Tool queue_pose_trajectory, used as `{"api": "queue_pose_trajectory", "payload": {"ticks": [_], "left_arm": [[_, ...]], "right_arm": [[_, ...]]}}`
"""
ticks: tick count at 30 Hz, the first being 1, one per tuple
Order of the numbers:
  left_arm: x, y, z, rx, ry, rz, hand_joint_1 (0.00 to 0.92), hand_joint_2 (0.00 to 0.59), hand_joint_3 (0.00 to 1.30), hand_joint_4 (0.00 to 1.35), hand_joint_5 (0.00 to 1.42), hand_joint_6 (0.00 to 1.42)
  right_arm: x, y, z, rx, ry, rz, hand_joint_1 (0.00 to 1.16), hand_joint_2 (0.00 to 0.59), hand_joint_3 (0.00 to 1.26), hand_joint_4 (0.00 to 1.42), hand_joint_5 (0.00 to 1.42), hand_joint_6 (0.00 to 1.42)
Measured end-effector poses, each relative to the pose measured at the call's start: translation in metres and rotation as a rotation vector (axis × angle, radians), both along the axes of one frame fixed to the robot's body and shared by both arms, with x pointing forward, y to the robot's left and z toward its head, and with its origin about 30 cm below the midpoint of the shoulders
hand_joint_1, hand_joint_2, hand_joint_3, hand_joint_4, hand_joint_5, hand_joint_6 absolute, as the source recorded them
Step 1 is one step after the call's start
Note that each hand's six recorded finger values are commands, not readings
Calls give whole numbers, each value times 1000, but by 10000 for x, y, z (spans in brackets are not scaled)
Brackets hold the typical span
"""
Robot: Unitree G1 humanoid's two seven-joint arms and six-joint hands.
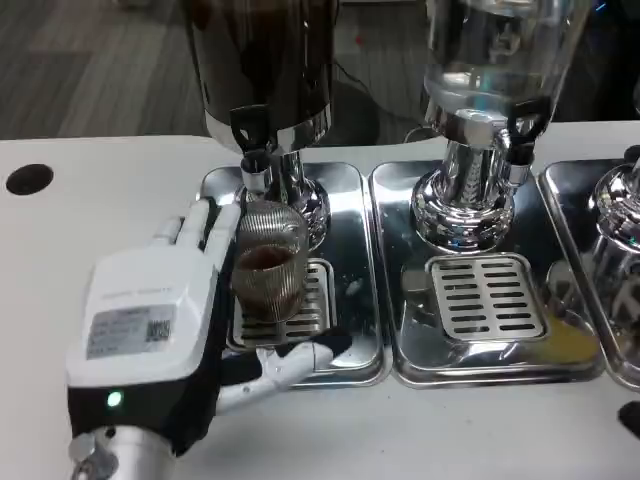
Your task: Grasp the cup under the faucet to collect the drink, then remove the cup.
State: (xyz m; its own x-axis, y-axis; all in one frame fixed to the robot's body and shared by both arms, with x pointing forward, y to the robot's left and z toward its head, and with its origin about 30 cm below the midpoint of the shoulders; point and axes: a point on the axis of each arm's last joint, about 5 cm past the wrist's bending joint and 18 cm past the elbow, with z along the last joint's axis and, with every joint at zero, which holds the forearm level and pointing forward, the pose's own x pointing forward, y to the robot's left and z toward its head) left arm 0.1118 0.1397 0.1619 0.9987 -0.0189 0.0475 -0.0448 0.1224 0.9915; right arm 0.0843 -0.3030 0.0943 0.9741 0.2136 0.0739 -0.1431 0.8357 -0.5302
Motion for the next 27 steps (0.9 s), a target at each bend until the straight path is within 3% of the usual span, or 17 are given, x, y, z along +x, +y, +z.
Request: {"api": "queue_pose_trajectory", "payload": {"ticks": [7, 9, 13, 18, 21, 23, 27], "left_arm": [[-154, 91, -43, 18, 30, 34, 0, 32, 96, 0, 118, 418], [-209, 115, -55, 17, 41, 41, 0, 32, 99, 0, 118, 418], [-268, 139, -65, 7, 53, 46, 0, 32, 102, 0, 118, 418], [-331, 138, -88, 6, 76, 37, 0, 36, 103, 0, 118, 418], [-376, 130, -100, 0, 77, 36, 0, 37, 104, 0, 118, 418], [-403, 130, -113, -2, 80, 42, 0, 37, 104, 0, 118, 418], [-458, 114, -137, -8, 94, 35, 0, 38, 104, 0, 118, 420]], "right_arm": [[169, 125, -1, 46, 78, 86, 578, 151, 163, 132, 169, 154], [269, 192, 0, 27, 89, 136, 576, 150, 161, 128, 169, 155], [390, 309, -10, 8, 90, 194, 578, 151, 159, 130, 176, 169], [480, 438, -41, 28, 100, 215, 591, 136, 153, 125, 173, 175], [561, 593, -8, 51, 75, 239, 589, 133, 95, 54, 117, 110], [607, 643, 27, 51, 58, 244, 589, 128, 58, 4, 72, 71], [702, 765, 67, 44, 76, 245, 603, 111, 1, 0, 12, 4]]}}
